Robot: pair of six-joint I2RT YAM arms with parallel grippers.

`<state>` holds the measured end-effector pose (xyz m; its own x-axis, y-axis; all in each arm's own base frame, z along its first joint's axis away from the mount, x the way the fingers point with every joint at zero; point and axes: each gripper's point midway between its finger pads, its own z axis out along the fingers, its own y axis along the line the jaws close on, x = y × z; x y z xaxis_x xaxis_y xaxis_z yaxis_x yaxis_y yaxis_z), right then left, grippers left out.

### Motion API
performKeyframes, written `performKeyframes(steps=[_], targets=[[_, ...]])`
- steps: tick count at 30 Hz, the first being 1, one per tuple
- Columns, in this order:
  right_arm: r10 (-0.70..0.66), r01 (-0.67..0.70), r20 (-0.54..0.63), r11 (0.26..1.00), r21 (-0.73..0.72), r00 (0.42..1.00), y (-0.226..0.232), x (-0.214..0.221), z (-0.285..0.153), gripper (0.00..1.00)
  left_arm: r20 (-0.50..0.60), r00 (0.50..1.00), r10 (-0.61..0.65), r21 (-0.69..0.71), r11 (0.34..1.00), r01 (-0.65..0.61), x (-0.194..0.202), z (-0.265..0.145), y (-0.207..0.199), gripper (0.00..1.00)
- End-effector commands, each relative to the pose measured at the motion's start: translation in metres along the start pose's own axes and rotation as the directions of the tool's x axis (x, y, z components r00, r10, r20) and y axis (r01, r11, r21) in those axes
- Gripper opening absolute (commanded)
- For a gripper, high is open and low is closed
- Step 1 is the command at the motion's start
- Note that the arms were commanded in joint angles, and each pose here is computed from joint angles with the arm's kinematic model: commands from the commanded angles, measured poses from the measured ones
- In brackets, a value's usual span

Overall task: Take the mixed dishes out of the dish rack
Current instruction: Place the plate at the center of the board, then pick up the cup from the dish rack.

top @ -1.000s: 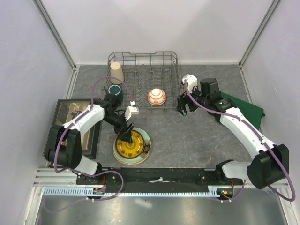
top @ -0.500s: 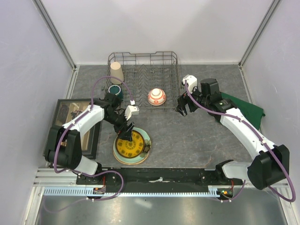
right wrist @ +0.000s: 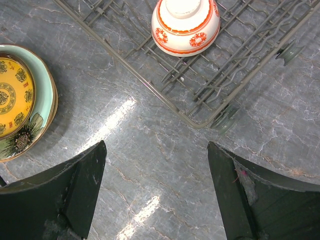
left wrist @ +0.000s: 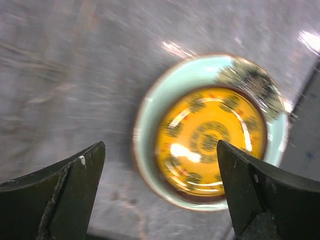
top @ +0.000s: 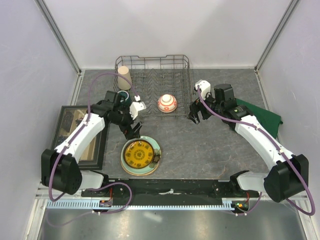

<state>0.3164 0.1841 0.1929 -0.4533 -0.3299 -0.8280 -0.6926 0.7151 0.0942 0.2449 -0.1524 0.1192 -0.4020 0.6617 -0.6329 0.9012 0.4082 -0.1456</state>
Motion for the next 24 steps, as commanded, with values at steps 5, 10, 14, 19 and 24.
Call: performKeyframes(steps=[5, 10, 14, 19, 24], targets=[[-0.007, 0.007, 0.043, 1.000, -0.007, 0.999, 0.001, -0.012, -0.002, 0.90, 0.119, 0.990, 0.074, -0.403, 0.915, -0.020, -0.070, -0.070, 0.080, 0.99], [-0.009, 0.009, 0.044, 1.000, -0.005, 0.999, 0.001, -0.012, -0.002, 0.90, 0.132, 0.987, -0.088, -0.387, 0.912, 0.133, -0.066, -0.080, 0.119, 0.99], [-0.007, 0.007, 0.041, 1.000, -0.009, 0.999, 0.001, -0.011, 0.000, 0.90, 0.108, 0.984, -0.141, -0.431, 0.885, 0.174, -0.066, -0.090, 0.155, 0.99], [-0.003, 0.004, 0.033, 1.000, -0.015, 0.999, 0.001, -0.009, 0.001, 0.91, 0.046, 0.989, -0.138, -0.426, 0.893, 0.145, -0.064, -0.081, 0.179, 0.99], [-0.008, 0.008, 0.035, 1.000, -0.008, 0.999, 0.000, -0.008, 0.000, 0.91, -0.014, 0.993, -0.115, -0.459, 0.883, 0.096, -0.066, -0.076, 0.211, 0.99]])
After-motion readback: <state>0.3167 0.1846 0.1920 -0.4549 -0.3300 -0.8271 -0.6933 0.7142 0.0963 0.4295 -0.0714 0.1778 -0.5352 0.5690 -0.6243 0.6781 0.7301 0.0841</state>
